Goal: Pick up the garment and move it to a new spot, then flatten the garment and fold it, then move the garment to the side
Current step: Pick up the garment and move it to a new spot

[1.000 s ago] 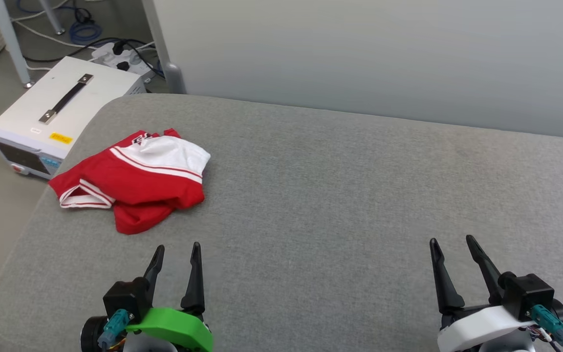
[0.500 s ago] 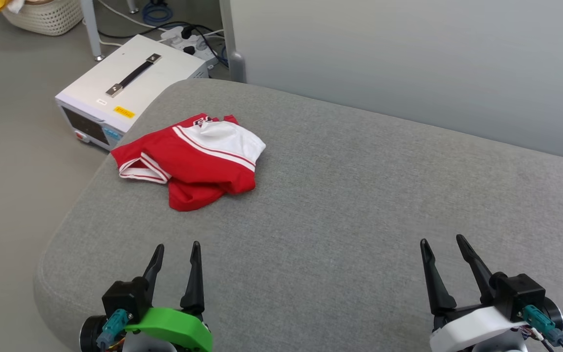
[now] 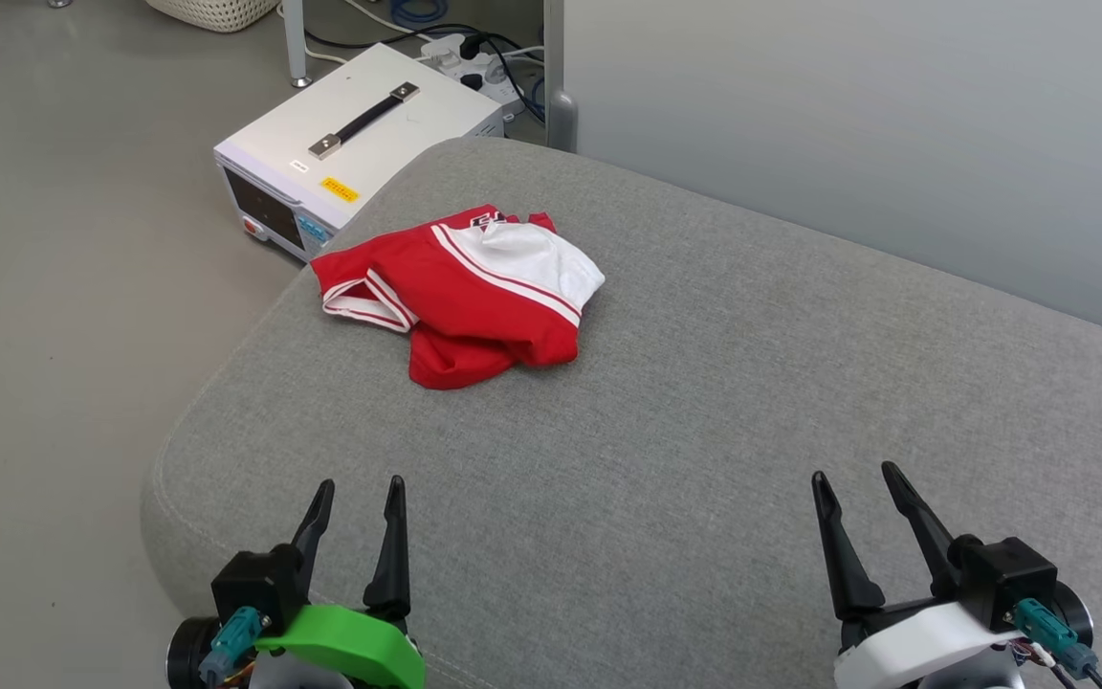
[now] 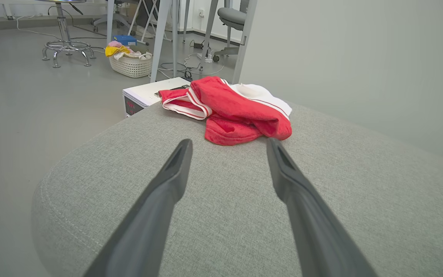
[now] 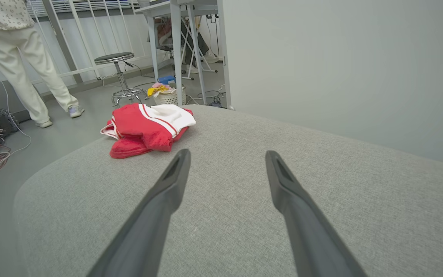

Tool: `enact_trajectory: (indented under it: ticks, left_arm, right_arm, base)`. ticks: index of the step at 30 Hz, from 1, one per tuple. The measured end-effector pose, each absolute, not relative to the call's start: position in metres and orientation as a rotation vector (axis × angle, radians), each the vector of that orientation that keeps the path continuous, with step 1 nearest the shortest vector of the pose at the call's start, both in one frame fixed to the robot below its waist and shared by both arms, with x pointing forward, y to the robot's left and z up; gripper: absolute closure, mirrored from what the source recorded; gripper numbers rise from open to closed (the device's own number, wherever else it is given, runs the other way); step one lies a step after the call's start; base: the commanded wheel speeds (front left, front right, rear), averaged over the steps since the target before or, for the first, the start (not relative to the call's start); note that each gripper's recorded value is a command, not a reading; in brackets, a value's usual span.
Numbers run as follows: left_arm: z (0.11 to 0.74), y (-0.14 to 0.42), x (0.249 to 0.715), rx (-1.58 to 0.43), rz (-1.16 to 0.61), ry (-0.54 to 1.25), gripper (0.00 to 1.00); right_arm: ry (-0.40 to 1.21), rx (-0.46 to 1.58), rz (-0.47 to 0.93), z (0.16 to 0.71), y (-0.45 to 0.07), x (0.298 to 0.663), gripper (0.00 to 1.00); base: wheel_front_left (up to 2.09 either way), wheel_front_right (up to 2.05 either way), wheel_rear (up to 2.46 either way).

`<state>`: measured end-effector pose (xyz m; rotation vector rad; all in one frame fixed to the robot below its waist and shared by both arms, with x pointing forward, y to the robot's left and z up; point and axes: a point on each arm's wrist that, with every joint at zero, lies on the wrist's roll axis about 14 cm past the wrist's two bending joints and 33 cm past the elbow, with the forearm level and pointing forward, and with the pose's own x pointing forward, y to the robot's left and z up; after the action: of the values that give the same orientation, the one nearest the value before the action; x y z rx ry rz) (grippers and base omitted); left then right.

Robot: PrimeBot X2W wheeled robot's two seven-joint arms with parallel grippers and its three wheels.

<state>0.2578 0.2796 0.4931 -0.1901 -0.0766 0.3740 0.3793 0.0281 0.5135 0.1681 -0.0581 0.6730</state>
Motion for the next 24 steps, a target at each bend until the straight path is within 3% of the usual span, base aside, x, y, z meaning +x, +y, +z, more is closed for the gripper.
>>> enact_trajectory:
  ticks: [13, 24]
  left_arm:
    - [0.486, 0.275, 0.278, -0.170, 0.333, -0.036, 0.00]
    - [0.475, 0.305, 0.384, -0.030, 0.194, 0.177, 0.00]
  right_arm:
    - [-0.030, 0.165, 0.662, 0.500, 0.024, 0.385, 0.00]
    - [-0.059, 0.166, 0.625, 0.492, 0.013, 0.422, 0.00]
  base:
    - [0.00, 0.00, 0.00]
    - [0.00, 0.00, 0.00]
